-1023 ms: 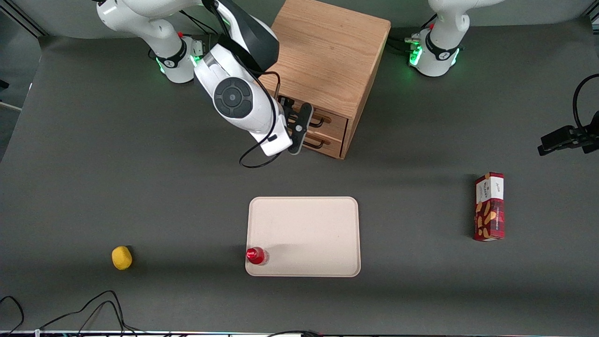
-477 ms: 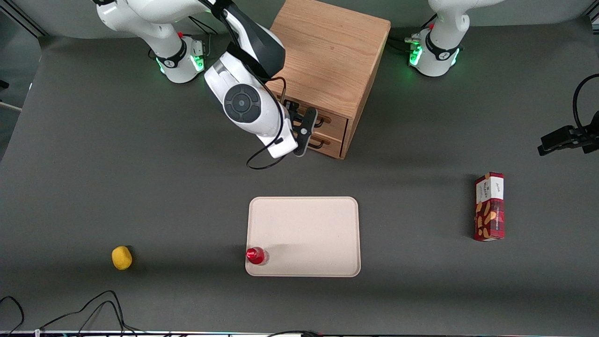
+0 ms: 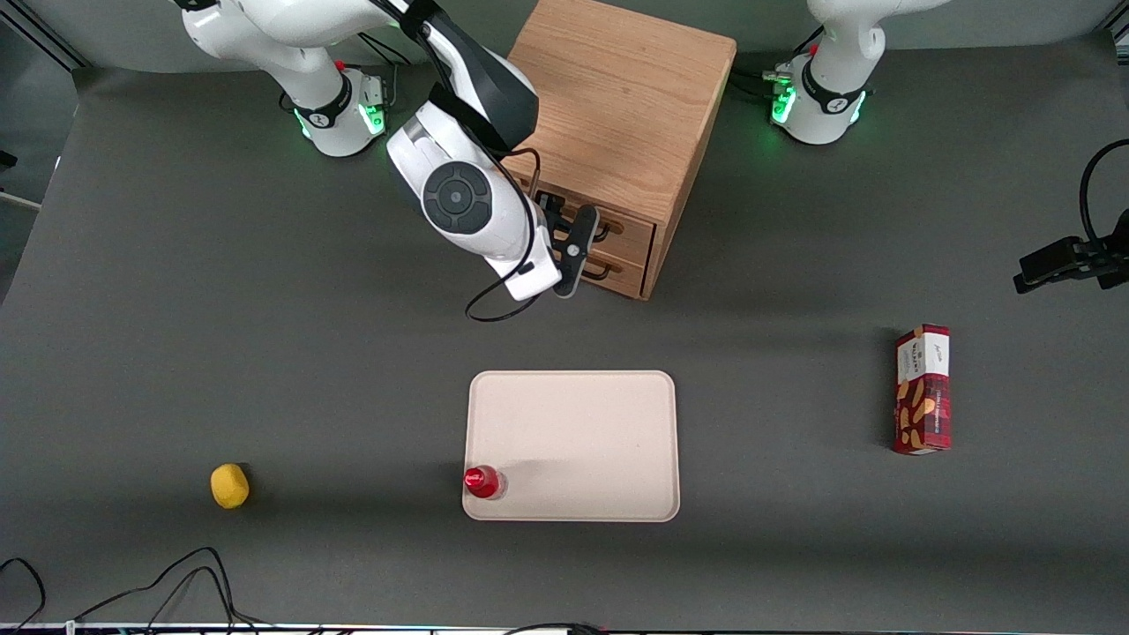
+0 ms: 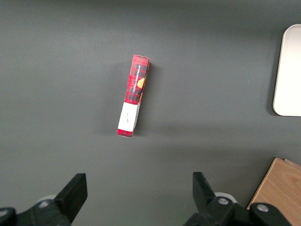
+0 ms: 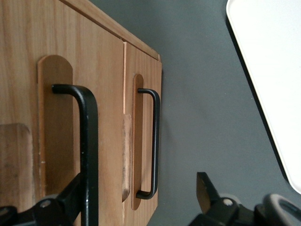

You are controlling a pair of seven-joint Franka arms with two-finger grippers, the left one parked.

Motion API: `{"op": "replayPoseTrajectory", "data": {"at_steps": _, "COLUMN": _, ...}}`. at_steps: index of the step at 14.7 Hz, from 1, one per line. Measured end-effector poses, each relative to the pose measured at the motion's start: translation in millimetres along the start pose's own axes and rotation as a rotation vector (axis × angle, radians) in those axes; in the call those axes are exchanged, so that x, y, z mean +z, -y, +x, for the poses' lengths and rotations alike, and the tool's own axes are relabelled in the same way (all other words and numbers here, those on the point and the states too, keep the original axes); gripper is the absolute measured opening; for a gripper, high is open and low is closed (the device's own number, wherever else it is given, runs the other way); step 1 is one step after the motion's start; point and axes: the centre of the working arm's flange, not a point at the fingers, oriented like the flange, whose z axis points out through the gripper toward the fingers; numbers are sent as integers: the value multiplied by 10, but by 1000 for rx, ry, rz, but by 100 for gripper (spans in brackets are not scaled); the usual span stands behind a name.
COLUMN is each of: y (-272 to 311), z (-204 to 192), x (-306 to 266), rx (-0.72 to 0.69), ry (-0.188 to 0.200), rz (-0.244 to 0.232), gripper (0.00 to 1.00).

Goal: Open upper drawer
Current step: 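Pull the upper drawer outward from the cabinet with the right gripper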

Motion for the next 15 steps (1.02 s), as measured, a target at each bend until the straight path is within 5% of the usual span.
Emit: {"op": "replayPoseTrajectory", "data": {"at_steps": 15, "y": -473, "z": -160, "x": -111, "rx": 28, "ry": -41, "rz": -30, "gripper": 100}}
